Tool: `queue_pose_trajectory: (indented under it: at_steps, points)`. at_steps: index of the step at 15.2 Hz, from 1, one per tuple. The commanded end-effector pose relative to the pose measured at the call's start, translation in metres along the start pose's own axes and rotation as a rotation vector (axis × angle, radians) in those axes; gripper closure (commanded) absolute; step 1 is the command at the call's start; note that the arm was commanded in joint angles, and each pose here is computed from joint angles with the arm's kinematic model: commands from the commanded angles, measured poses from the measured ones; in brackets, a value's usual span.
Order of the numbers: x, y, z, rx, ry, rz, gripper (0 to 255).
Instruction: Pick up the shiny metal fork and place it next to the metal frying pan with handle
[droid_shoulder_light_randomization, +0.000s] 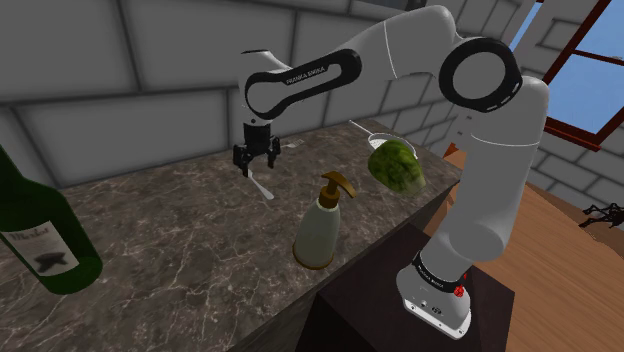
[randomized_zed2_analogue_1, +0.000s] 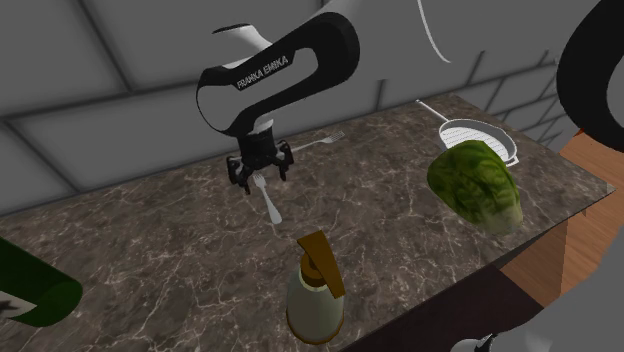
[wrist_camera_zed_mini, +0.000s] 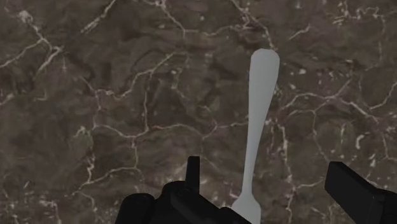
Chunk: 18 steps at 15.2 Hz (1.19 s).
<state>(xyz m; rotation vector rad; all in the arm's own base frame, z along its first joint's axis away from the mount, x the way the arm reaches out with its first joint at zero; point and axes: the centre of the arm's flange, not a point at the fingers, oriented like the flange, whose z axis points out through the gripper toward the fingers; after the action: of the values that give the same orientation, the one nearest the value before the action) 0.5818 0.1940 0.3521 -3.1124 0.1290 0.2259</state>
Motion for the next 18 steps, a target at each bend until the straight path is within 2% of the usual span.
queue_pose_trajectory:
  at_steps: [1,7,15,16,18]
  points:
    - [0.006,-0.005,0.008,0.0,0.0,0.006,0]
    - [0.006,-0.005,0.042,0.0,0.0,0.006,0]
    - [0.006,-0.005,0.042,0.0,0.0,0.006,0]
    - [0.006,-0.005,0.042,0.0,0.0,0.006,255]
    - [0.006,-0.005,0.042,0.0,0.0,0.006,255]
